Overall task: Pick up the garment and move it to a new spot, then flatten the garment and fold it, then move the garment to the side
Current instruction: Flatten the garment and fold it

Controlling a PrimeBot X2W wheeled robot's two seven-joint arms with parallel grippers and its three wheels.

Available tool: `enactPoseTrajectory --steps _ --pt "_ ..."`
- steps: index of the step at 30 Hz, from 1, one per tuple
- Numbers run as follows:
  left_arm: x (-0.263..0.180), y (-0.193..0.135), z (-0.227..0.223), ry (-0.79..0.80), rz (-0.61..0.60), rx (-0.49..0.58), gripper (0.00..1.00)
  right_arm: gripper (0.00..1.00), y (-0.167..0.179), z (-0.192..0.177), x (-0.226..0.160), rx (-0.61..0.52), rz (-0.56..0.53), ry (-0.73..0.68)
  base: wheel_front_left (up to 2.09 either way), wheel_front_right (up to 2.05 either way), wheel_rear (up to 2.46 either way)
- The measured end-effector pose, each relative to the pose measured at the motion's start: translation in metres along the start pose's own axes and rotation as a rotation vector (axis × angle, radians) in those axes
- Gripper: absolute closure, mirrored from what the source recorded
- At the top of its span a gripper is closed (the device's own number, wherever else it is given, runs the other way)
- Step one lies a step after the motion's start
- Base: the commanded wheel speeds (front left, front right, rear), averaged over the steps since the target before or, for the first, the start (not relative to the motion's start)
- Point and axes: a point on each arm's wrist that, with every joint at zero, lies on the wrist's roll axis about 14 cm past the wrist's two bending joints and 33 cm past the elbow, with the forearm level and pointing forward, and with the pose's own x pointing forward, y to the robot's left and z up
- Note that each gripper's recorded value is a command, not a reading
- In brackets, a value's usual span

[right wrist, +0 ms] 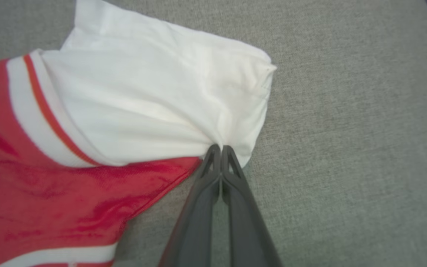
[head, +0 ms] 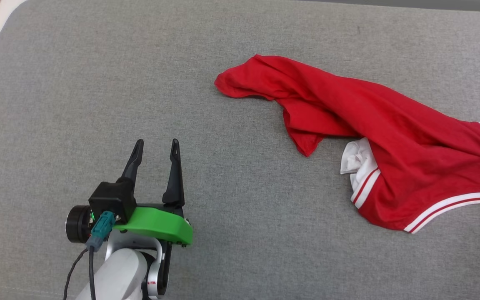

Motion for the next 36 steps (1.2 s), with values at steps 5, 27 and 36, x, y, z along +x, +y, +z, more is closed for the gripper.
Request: enactPoseTrajectory --steps 5,27,36 --pt "-0.001 -0.001 0.002 -0.005 -0.004 0.005 0.00 0.00 0.002 0.002 -0.003 0.043 0.002 -0.080 0.00 0.00 0.00" --pt "-0.034 -0.004 0.033 -0.039 -0.028 0.001 0.00 0.00 0.081 0.052 -0.110 0.035 0.150 -0.687 0.00 0.00 0.00" --pt "-0.038 -0.013 0.037 -0.026 -0.058 -0.007 0.00 0.00 0.115 0.049 -0.158 0.030 0.229 -0.774 0.00 0.00 0.00"
